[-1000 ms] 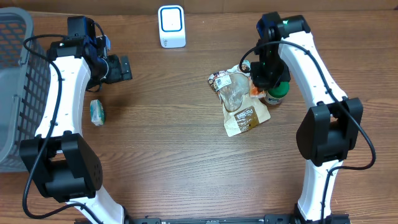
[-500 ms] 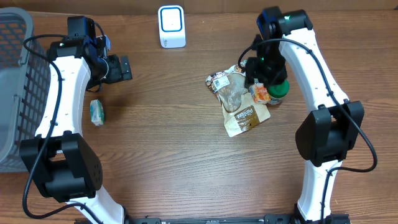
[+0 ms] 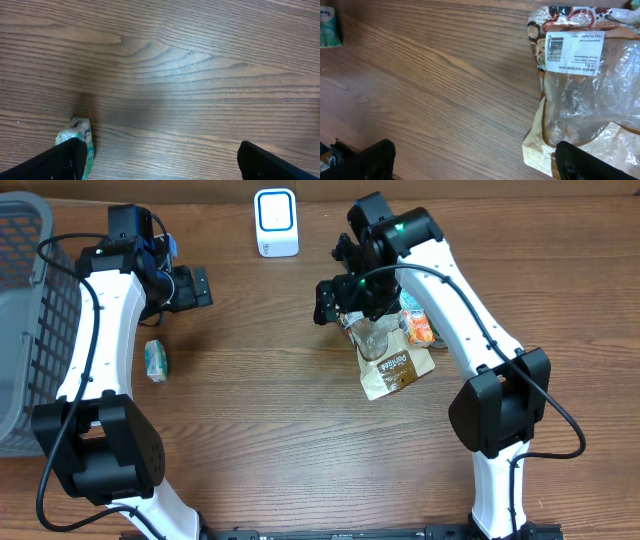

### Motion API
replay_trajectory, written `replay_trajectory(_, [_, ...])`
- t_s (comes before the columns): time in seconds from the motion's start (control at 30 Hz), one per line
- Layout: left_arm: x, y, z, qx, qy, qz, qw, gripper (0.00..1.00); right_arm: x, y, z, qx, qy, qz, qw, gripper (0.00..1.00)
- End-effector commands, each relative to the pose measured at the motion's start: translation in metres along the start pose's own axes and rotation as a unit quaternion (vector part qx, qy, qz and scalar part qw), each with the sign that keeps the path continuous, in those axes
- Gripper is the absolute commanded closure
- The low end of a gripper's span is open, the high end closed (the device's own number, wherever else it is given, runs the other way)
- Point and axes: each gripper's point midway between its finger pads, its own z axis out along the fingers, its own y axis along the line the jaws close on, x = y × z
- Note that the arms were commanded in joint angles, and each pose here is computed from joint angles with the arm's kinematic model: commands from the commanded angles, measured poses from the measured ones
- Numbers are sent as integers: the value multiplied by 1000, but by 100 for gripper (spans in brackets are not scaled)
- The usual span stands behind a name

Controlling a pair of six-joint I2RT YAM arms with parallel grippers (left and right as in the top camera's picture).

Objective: Scan the item barcode

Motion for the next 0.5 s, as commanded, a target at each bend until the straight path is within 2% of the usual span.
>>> replay_trajectory(0.0, [-4, -6, -7, 8, -11, -8, 1000, 0, -7, 0, -10, 2, -18, -2, 1000, 0])
replay_trajectory(0.13, [7, -14, -7, 32, 13, 1, 999, 3, -6, -2, -10, 7, -18, -2, 1000, 0])
replay_trajectory(0.2, [10, -12, -7, 26, 19, 31, 999, 48, -6, -2, -10, 8, -17, -2, 1000, 0])
replay_trajectory(0.27, [20, 1, -7, -9, 39, 20, 999, 71, -6, -4, -10, 11, -18, -1, 1000, 0])
replay_trajectory(0.33, [35, 26, -7, -82, 62, -24, 994, 79, -8, -7, -10, 20, -21, -2, 1000, 0])
replay_trajectory(0.47, [62, 78, -9, -237, 80, -88, 964, 79, -8, -7, -10, 22, -22, -3, 1000, 0])
